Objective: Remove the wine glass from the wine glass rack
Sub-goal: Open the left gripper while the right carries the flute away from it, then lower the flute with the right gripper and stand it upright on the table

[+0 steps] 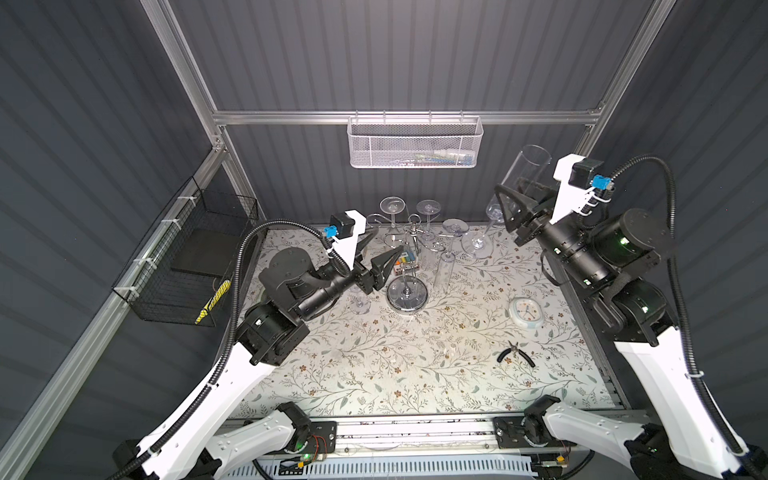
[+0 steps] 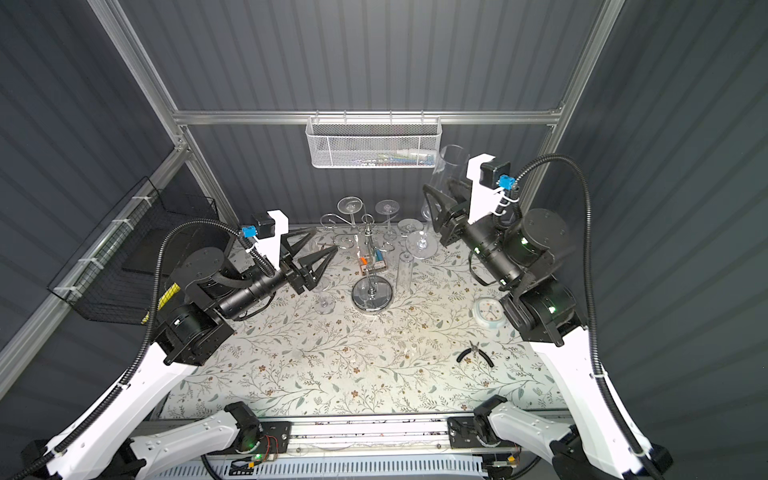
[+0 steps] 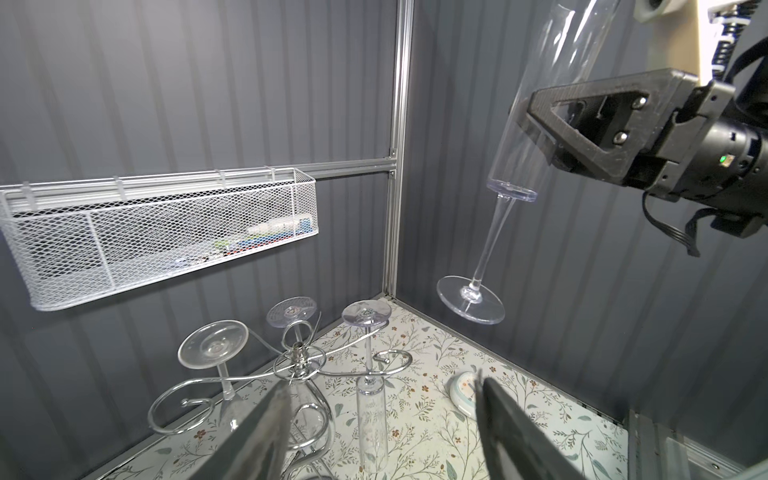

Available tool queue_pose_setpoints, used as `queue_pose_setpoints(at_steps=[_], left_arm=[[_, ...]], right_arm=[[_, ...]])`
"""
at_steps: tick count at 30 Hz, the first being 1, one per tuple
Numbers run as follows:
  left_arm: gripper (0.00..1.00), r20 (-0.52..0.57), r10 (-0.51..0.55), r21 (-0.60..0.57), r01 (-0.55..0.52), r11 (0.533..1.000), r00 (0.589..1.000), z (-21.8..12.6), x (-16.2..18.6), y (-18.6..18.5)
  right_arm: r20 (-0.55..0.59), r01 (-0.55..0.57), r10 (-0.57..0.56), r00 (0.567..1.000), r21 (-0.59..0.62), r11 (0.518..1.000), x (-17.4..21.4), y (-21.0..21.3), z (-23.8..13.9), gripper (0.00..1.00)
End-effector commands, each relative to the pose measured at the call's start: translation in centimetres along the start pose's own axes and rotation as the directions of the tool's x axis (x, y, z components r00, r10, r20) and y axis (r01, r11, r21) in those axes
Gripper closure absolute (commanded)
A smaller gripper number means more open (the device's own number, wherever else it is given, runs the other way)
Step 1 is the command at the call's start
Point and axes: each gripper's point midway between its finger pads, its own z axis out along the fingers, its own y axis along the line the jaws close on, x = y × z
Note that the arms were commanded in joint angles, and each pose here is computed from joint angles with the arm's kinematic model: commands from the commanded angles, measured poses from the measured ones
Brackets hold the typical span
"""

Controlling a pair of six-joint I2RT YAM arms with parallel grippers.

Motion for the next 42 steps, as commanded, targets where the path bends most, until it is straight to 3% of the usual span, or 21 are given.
queue_pose_setpoints(at_steps=[1,7,16,21,42], left_arm=[[0.28,0.025,-0.022,-0.032,0.022,0.999,0.999,-0.5,-0.5,0.4],[0.28,0.022,-0.044,-0.056,0.045,0.997,0.999,-0.7,0.1,0.8],[0.28,0.021,-0.076,-0.084,0.077,0.993,0.997,-0.8,0.5,1.3],[0.28,0.032,-0.112,-0.094,0.115,0.989,0.993,-0.7,1.0,1.5],[0.27,-0.027,-0.170,-0.136,0.165,0.977,0.985,1.3,5.4,2.5]], right_arm=[[-0.009,0.071,-0.071,0.997,0.053,0.996,0.4,-1.5,-0.5,0.67],[-0.070,0.112,-0.103,0.992,0.148,0.983,3.2,-4.8,-0.6,0.68],[-0.067,0.123,-0.109,0.992,0.250,0.960,8.1,-9.1,-1.6,0.70],[-0.039,0.101,-0.094,0.995,0.255,0.962,11.5,-10.5,-1.7,0.72],[-0.147,0.093,-0.058,0.987,0.247,0.965,30.6,-16.1,2.4,0.73]])
